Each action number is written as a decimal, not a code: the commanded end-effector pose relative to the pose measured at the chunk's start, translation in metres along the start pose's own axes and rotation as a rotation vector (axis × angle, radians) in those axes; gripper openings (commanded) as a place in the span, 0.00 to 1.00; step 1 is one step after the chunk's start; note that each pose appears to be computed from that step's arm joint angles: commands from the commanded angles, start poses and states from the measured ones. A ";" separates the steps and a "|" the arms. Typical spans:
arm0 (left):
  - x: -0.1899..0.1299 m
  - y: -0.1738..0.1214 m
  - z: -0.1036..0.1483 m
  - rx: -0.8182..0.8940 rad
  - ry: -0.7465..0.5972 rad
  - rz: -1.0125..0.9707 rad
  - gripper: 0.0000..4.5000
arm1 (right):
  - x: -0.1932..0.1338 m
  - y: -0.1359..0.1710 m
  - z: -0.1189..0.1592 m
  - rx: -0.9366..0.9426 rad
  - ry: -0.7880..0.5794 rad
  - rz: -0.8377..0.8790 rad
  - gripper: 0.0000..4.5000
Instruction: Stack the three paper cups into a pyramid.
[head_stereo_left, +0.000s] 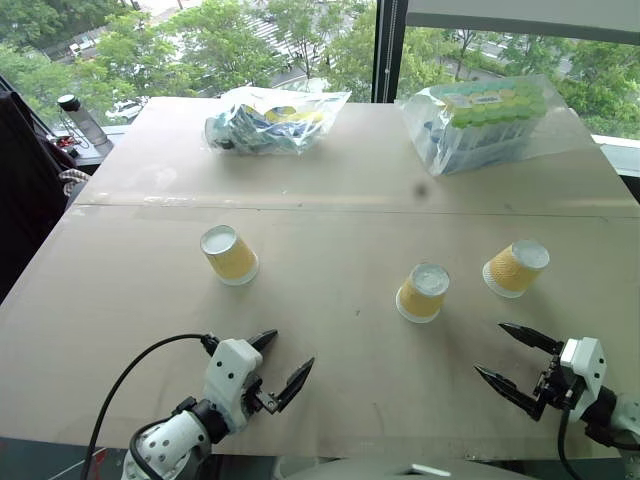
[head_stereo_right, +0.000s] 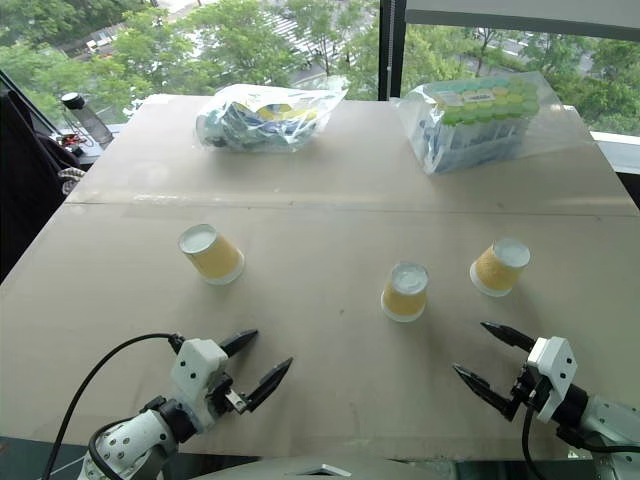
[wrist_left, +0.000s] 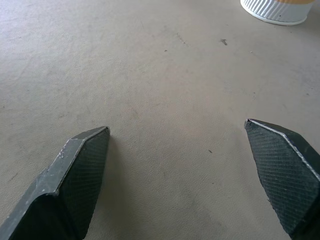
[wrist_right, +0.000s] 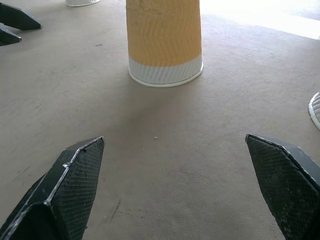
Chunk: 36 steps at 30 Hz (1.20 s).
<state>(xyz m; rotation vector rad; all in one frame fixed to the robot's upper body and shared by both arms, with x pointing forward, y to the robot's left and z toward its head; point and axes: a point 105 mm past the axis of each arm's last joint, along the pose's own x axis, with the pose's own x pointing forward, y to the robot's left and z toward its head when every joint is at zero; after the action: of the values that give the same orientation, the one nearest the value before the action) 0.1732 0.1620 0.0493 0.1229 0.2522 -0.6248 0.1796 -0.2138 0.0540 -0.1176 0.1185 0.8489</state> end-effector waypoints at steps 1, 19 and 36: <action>-0.001 -0.002 0.008 0.023 -0.034 -0.013 0.99 | -0.003 -0.006 0.008 -0.046 -0.017 -0.014 1.00; 0.001 -0.001 0.005 0.033 -0.062 -0.067 0.99 | -0.001 -0.008 0.009 -0.054 -0.027 -0.020 1.00; 0.003 0.009 0.030 0.191 -0.100 -0.219 0.99 | 0.028 -0.011 0.032 -0.071 -0.117 0.009 1.00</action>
<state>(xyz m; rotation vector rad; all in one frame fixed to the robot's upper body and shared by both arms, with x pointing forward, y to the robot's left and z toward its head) 0.1834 0.1604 0.0627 0.2460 0.1601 -0.8475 0.2051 -0.2041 0.0706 -0.1326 0.0273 0.8464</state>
